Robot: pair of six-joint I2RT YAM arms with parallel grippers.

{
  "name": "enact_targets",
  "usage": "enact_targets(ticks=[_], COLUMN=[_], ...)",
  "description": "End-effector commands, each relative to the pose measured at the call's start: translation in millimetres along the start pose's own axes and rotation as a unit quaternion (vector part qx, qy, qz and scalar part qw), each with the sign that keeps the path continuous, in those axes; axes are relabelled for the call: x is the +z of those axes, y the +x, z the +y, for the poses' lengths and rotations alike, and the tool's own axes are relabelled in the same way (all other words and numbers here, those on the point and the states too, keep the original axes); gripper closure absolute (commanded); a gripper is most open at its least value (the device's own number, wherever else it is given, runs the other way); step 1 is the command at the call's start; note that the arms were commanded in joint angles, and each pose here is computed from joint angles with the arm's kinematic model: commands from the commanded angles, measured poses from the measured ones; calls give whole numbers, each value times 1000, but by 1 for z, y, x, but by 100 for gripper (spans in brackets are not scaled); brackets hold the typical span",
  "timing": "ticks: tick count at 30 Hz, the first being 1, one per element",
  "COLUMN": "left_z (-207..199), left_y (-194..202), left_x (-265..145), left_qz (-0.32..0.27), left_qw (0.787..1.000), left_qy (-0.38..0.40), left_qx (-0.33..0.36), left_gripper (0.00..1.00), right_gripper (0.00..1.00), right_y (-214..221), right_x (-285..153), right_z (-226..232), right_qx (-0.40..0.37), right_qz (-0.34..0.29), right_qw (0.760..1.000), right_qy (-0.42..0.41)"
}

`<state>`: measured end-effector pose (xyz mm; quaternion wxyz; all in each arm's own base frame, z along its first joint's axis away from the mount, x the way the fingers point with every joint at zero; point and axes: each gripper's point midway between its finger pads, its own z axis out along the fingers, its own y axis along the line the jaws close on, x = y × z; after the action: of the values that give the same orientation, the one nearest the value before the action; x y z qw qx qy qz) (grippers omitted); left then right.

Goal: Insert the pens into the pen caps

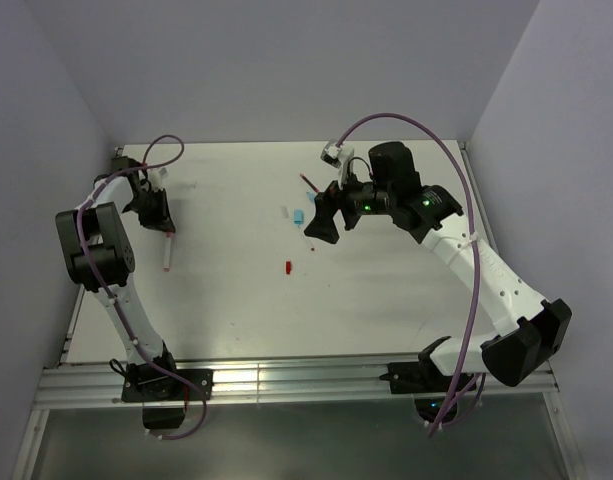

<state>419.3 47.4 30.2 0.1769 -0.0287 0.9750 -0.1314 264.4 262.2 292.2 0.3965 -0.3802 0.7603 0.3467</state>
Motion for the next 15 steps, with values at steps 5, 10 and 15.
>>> enact_targets(ticks=[5,10,15], left_z=[5,7,10], left_y=[-8,-6,1], left_x=[7,9,13], left_qz=[-22,-16,-8], left_qw=[999,999,999], left_qy=[-29,-37,-50], left_qx=[0,-1,-6], left_gripper=[84,79,76], right_gripper=[0,0,0], right_y=[-6,-8,-10], right_x=[-3,-4,-6], right_z=[-3,-2,-1], right_qx=[-4,-6,-7], right_qz=[-11,-13,-16], right_qw=[1000,1000,1000], right_qy=[6,6,7])
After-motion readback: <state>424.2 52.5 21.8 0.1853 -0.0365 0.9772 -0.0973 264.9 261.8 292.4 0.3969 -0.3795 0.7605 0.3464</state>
